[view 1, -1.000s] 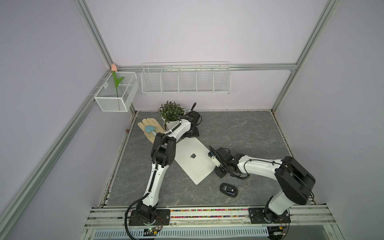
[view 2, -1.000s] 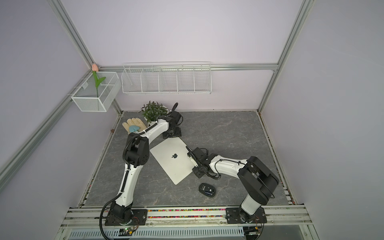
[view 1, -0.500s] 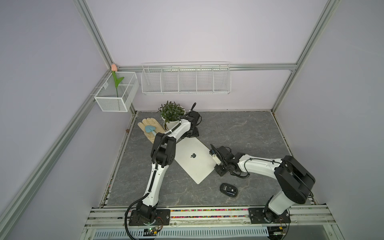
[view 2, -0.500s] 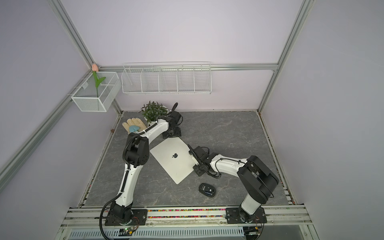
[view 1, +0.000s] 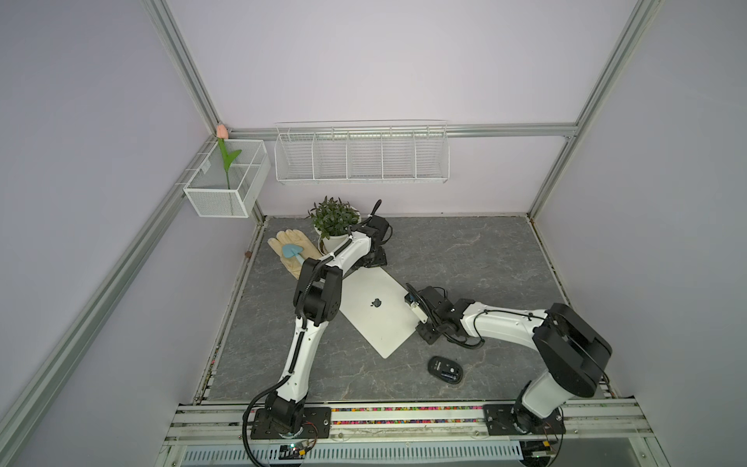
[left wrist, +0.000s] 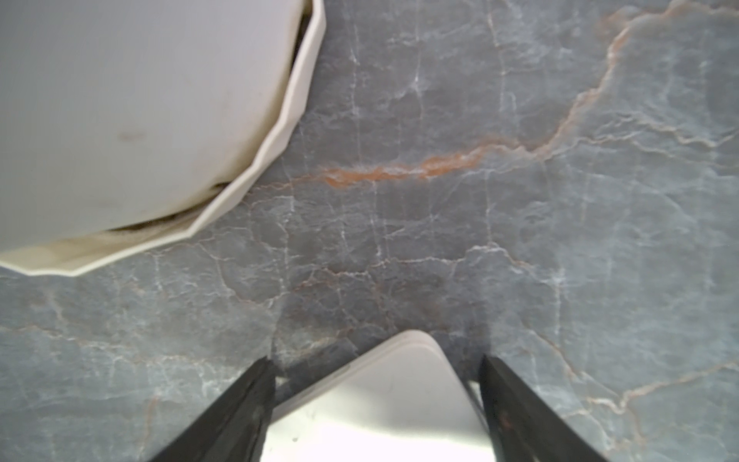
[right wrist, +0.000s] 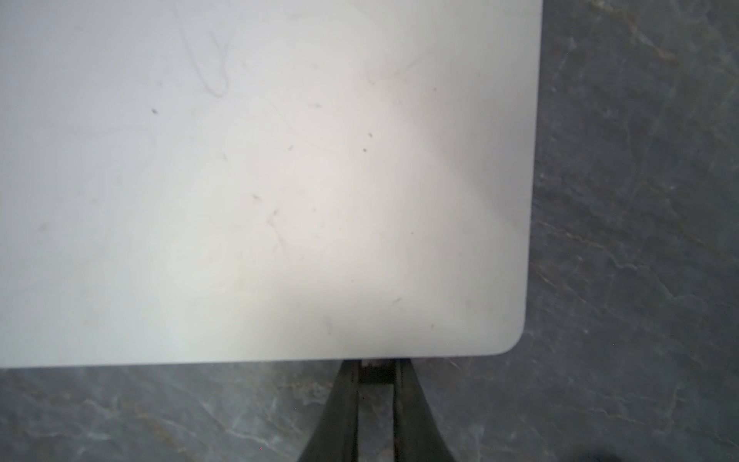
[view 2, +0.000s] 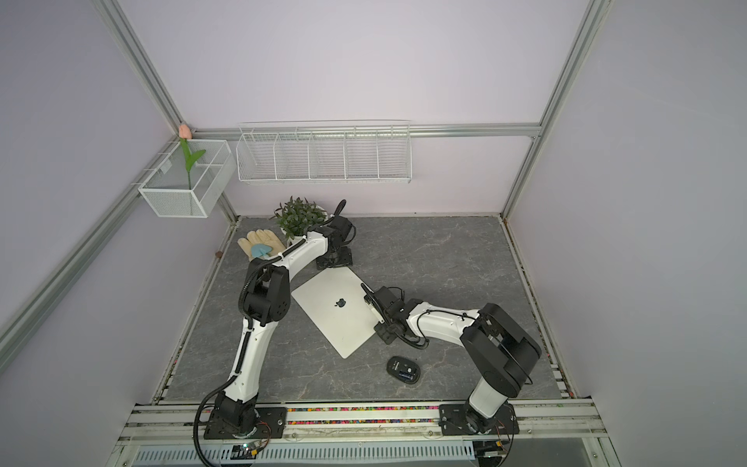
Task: Insert the wireless mouse receiver into the laptop
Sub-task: Insert the USB plug into the USB port.
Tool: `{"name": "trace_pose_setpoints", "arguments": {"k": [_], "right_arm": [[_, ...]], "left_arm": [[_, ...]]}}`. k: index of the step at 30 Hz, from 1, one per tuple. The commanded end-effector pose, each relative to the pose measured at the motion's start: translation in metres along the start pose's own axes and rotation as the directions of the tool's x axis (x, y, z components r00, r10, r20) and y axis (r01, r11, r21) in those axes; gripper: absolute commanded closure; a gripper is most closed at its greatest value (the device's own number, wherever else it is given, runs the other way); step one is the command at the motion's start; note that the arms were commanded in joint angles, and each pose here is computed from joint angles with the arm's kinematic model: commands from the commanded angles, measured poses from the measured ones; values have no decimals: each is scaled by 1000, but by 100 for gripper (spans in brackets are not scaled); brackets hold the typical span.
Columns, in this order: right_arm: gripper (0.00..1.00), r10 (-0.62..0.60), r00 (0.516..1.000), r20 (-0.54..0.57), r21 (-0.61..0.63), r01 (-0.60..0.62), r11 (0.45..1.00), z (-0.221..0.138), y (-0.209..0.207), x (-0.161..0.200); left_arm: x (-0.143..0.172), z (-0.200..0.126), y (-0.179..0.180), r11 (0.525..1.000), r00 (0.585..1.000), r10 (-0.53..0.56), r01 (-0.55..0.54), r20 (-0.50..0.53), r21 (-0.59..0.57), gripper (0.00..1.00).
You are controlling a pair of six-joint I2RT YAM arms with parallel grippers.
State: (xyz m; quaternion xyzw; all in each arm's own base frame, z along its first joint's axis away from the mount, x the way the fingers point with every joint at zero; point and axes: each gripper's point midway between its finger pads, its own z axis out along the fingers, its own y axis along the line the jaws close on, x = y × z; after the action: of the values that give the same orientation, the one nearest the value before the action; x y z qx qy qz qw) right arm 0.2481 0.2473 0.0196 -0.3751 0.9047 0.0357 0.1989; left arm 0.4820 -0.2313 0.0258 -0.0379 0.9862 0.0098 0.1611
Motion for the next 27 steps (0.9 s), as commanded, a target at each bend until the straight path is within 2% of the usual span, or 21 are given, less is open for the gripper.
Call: {"name": "trace_pose_setpoints", "arguments": {"k": [1, 9, 16, 22, 27], "right_arm": [[80, -30, 999, -13, 19, 30, 999, 9, 1, 2], [67, -9, 1000, 9, 43, 9, 999, 3, -4, 3], [56, 50, 997, 50, 8, -50, 999, -20, -1, 3], [55, 129, 989, 66, -21, -128, 992, -43, 0, 12], [67, 181, 983, 20, -29, -181, 983, -48, 1, 25]], "left_arm": [[42, 15, 9, 998, 987, 42, -48, -153, -36, 19], [43, 16, 10, 998, 988, 35, -42, -154, -44, 19], [45, 19, 15, 998, 989, 12, -21, -151, -61, 19], [48, 21, 18, 998, 988, 4, -14, -153, -65, 19], [46, 19, 17, 998, 990, -1, -8, -144, -61, 19]]}}
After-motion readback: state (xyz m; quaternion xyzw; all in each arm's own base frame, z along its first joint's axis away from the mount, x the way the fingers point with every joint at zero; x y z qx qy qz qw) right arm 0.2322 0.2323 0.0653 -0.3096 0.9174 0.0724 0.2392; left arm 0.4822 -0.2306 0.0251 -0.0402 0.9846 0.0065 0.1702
